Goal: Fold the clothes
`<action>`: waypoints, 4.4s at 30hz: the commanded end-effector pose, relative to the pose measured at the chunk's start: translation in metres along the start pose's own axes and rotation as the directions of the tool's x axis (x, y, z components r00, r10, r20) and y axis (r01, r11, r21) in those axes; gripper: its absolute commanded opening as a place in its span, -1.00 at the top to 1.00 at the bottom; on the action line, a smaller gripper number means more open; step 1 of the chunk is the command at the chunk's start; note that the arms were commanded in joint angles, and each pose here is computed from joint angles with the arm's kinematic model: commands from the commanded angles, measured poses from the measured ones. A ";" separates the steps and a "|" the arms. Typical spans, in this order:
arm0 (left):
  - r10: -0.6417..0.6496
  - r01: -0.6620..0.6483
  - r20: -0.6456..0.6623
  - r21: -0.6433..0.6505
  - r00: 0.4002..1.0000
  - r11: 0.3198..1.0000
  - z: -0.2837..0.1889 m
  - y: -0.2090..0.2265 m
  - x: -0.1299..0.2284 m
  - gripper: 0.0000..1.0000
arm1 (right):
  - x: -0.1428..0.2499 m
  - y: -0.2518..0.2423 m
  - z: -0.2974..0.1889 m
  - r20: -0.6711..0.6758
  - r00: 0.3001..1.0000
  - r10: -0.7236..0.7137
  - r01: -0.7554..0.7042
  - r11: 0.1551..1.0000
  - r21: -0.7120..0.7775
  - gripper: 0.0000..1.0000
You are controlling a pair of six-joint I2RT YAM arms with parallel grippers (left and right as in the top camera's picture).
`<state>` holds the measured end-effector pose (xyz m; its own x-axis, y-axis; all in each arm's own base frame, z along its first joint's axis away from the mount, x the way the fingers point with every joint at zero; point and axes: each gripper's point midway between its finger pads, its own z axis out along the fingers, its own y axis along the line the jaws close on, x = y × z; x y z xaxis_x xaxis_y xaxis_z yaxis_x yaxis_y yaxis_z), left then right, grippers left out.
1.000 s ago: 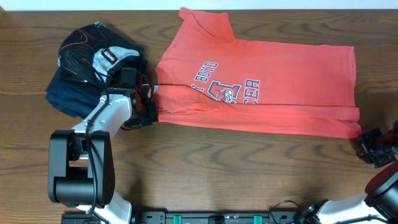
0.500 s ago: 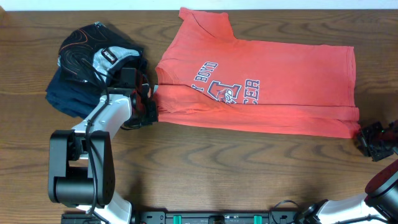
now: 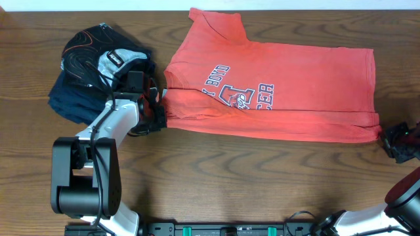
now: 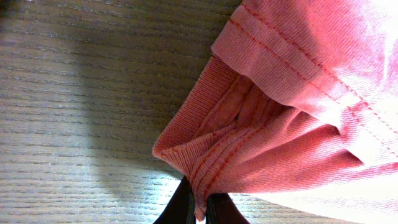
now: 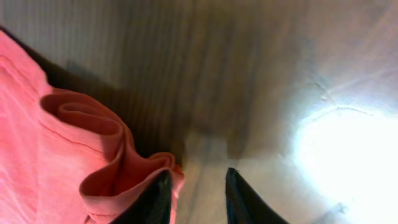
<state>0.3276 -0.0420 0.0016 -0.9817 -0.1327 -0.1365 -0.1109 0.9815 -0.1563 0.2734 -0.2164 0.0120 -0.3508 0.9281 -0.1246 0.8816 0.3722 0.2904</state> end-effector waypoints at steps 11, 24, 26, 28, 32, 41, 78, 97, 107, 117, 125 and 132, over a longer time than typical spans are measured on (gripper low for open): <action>0.001 -0.001 0.040 -0.013 0.999 1.000 -0.009 0.002 -0.011 0.88 | 0.006 0.011 0.025 -0.036 0.999 -0.031 0.031 1.000 -0.003 0.98; 0.001 0.000 0.041 -0.014 0.999 1.000 -0.009 0.003 -0.011 0.88 | -0.057 0.054 -0.037 0.229 0.873 -0.430 0.434 0.900 0.031 0.97; 0.001 0.000 0.040 -0.014 0.999 1.000 -0.009 0.003 -0.011 0.88 | -0.059 0.055 -0.037 0.235 0.858 -0.456 0.456 0.888 0.059 0.97; 0.001 0.000 0.040 -0.014 0.999 1.000 -0.009 0.003 -0.011 0.88 | -0.062 0.050 -0.038 0.240 0.853 -0.464 0.452 0.885 0.107 0.97; 0.001 -0.001 0.040 -0.014 0.999 1.000 -0.009 0.003 -0.011 0.88 | -0.065 0.053 -0.038 0.250 0.827 -0.504 0.483 0.864 0.143 0.97; 0.001 0.000 0.040 -0.014 0.999 1.000 -0.009 0.003 -0.011 0.88 | -0.081 0.027 -0.047 0.256 0.816 -0.519 0.425 0.838 0.343 0.97; 0.009 -0.009 -0.001 -0.022 1.000 1.000 -0.009 0.005 -0.001 0.88 | 0.025 -0.027 0.015 0.036 0.993 -0.112 0.102 0.972 0.213 0.88; -0.002 0.002 -0.018 -0.046 1.000 0.999 -0.031 0.012 0.011 0.88 | -0.006 -0.006 -0.026 0.031 0.999 -0.017 0.017 1.000 -0.021 0.51; 0.002 -0.001 0.047 -0.022 0.999 1.000 -0.081 0.005 0.022 -0.08 | 0.008 0.041 -0.056 -0.015 0.994 -0.112 0.104 0.959 -0.263 0.36; 0.057 -0.066 0.110 0.080 0.992 0.995 -0.065 -0.024 0.002 0.55 | 0.056 0.060 -0.028 -0.089 0.971 -0.224 0.197 0.951 -0.240 0.96; 0.039 -0.035 -0.116 0.044 0.992 0.998 0.005 -0.013 0.030 0.88 | 0.076 0.018 0.015 -0.038 0.992 -0.123 0.125 0.991 0.039 0.97; -0.012 0.013 -0.296 -0.001 0.955 1.000 0.021 -0.002 0.068 0.88 | 0.058 -0.034 0.011 0.036 0.999 -0.033 0.024 0.976 0.218 0.97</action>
<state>0.3011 -0.0599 -0.0043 -0.9966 -0.0826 0.0061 -0.0822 0.9767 -0.1983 0.2623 -0.1447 -0.0050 -0.4594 0.8795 -0.1243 0.8450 0.4759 0.2439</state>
